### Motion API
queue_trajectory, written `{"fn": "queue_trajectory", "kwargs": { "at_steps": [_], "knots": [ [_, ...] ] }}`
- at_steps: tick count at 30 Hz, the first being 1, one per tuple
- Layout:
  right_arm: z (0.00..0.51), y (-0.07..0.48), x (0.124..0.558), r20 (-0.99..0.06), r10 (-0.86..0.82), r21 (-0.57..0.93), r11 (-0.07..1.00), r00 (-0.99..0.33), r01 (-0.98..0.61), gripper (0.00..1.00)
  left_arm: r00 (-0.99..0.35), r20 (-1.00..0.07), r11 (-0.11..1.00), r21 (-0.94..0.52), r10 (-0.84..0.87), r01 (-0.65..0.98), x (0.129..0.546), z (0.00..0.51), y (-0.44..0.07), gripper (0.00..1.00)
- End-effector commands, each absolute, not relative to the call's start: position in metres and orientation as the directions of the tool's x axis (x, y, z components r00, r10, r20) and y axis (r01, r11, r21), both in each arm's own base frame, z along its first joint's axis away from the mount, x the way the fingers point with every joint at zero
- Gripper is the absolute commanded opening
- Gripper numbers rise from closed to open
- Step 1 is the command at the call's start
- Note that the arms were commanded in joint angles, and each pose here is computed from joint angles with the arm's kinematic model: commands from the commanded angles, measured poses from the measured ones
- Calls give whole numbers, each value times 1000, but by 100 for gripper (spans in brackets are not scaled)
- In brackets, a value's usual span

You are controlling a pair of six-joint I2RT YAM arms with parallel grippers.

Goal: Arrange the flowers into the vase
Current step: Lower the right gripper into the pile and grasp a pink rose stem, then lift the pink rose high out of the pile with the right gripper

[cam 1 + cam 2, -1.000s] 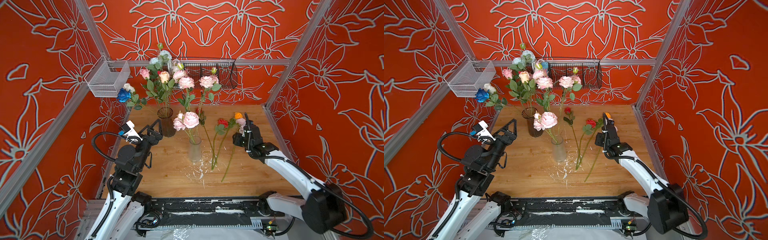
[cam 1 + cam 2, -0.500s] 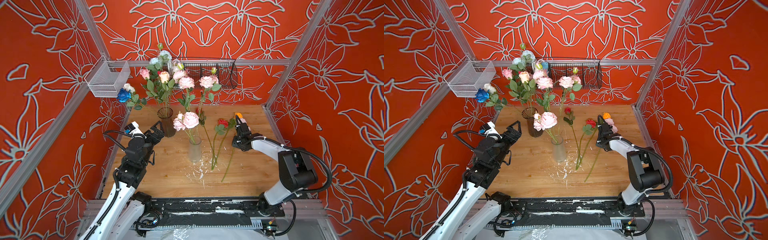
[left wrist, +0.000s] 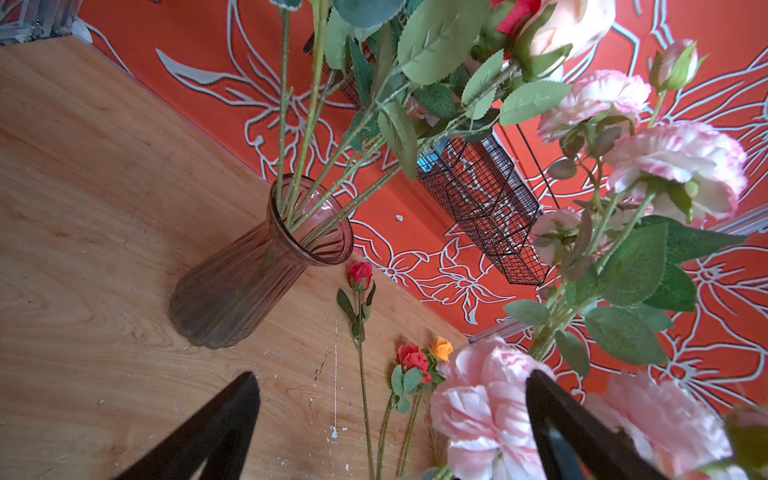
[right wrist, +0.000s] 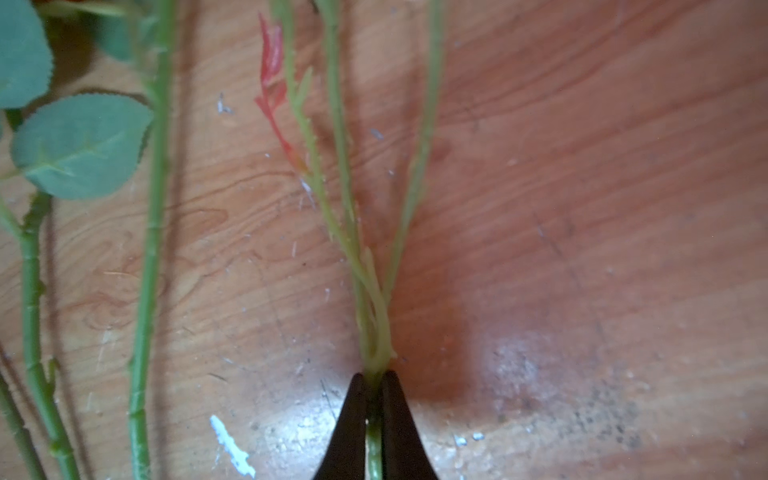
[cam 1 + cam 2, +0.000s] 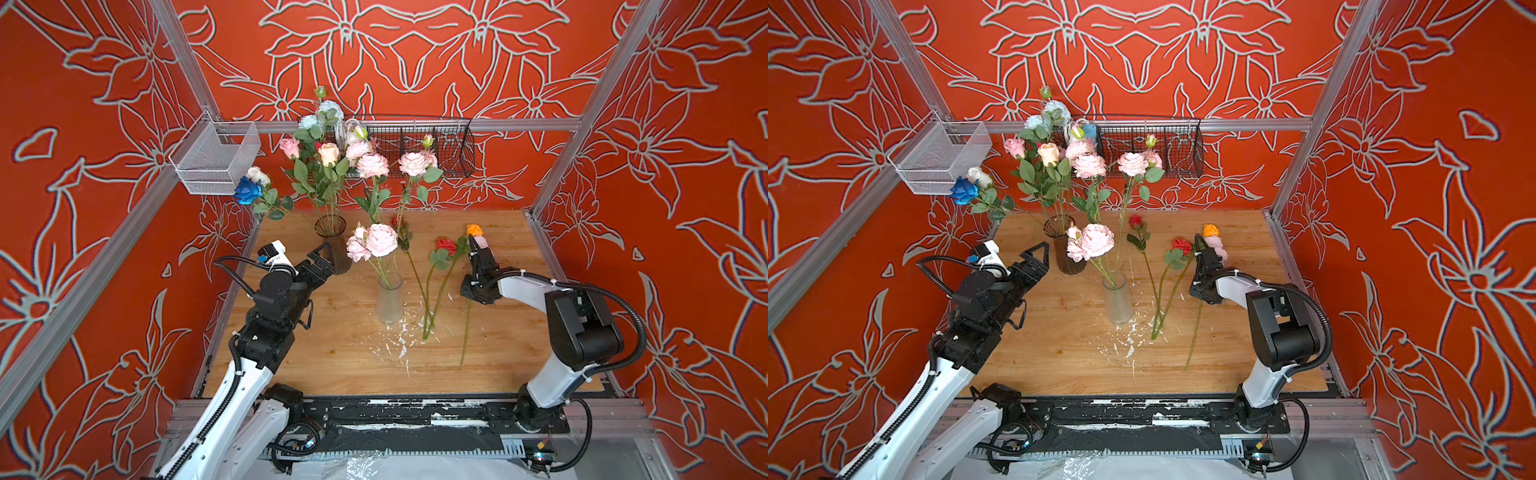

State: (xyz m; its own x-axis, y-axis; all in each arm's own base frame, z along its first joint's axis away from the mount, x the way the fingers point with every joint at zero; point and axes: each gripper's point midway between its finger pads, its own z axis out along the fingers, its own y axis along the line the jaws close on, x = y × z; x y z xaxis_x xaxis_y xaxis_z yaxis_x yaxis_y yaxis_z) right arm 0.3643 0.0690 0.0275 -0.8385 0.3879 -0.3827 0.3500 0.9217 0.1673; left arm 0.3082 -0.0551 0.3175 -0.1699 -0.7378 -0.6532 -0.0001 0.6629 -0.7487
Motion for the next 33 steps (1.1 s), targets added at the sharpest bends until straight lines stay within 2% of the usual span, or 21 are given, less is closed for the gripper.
{"fn": "queue_trajectory", "kwargs": {
  "at_steps": [1, 5, 11, 16, 22, 28, 33],
  "knots": [
    [52, 64, 363, -435, 397, 192, 918, -808, 348, 6, -137, -647, 648, -761, -750, 43, 306, 338, -54, 100],
    [83, 62, 358, -504, 391, 230, 920, -770, 317, 0, -140, -642, 641, -765, -754, 62, 304, 342, -56, 100],
    [141, 57, 337, -626, 433, 341, 900, -649, 271, 0, -197, -623, 603, -782, -757, 155, 302, 351, -74, 100],
    [221, 66, 319, -752, 478, 495, 864, -455, 90, 0, -239, -624, 589, -781, -743, 208, 303, 357, -86, 100],
    [297, 82, 310, -804, 511, 558, 825, -305, -88, 0, -332, -627, 625, -770, -705, 128, 318, 339, -93, 98],
    [351, 120, 309, -869, 451, 493, 828, -205, -269, 0, -327, -626, 631, -769, -708, 103, 322, 332, -91, 98],
    [392, 157, 306, -899, 416, 433, 802, -137, -410, 0, -262, -666, 671, -737, -698, 87, 318, 339, -77, 98]
  ]
}}
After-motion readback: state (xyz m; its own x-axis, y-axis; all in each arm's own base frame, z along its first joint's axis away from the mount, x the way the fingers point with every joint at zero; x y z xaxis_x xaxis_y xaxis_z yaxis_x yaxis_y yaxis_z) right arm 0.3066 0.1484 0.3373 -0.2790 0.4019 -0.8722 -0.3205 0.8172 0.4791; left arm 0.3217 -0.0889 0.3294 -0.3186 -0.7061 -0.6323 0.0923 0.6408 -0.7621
